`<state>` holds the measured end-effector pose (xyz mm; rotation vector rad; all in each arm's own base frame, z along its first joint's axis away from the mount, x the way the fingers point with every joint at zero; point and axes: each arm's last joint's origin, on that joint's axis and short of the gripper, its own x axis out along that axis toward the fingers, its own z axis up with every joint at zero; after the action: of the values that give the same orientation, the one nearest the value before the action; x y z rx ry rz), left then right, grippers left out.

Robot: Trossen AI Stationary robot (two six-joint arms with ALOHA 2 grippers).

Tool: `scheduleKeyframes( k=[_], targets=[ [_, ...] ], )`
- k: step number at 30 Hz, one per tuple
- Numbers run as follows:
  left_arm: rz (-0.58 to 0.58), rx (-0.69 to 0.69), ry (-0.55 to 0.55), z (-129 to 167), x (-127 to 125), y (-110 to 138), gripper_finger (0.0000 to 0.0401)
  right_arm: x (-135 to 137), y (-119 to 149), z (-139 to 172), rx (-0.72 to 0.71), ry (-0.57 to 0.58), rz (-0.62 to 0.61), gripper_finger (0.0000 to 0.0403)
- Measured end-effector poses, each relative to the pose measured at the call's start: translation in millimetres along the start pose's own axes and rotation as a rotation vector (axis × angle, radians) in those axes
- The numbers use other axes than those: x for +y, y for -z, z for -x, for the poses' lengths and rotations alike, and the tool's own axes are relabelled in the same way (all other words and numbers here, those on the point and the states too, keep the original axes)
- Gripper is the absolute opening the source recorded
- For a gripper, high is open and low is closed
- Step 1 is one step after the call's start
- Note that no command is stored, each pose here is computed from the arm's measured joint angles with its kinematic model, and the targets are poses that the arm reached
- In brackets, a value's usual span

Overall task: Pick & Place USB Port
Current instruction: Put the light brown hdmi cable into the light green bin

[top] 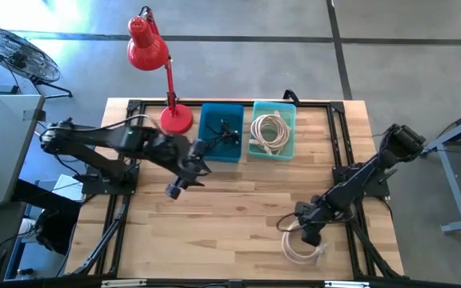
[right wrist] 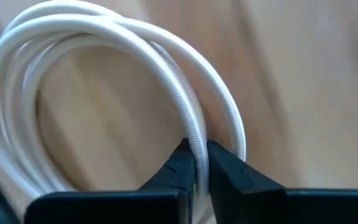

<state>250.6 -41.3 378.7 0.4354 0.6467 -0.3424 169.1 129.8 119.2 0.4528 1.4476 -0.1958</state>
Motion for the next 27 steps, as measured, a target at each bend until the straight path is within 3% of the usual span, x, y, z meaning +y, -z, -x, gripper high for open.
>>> scheduleKeyframes(
  k=[6, 12, 17, 23, 27],
  targets=[
    [-0.05, -0.074, -0.148, 44.3, -12.6, -7.5, 0.0202, 5.6, -23.4, 25.7, -0.174, 0.094, 0.095, 0.0009],
    [-0.113, -0.112, -0.299, 82.6, -21.5, -3.9, 0.0202, 32.8, -47.6, 96.3, -0.283, 0.23, 0.224, 0.0008],
    [-0.133, -0.136, -0.332, 100.4, -26.0, 0.8, 0.0202, 48.7, -68.9, 162.8, -0.501, 0.347, 0.338, 0.0008],
    [-0.163, -0.125, -0.351, 107.6, -25.9, 5.1, 0.0202, 43.4, -98.2, 222.3, -0.686, 0.486, 0.42, 0.0008],
    [-0.191, -0.116, -0.359, 107.7, -25.7, 5.2, 0.0202, 20.9, -123.1, 245.0, -0.719, 0.559, 0.351, 0.0008]
  ],
)
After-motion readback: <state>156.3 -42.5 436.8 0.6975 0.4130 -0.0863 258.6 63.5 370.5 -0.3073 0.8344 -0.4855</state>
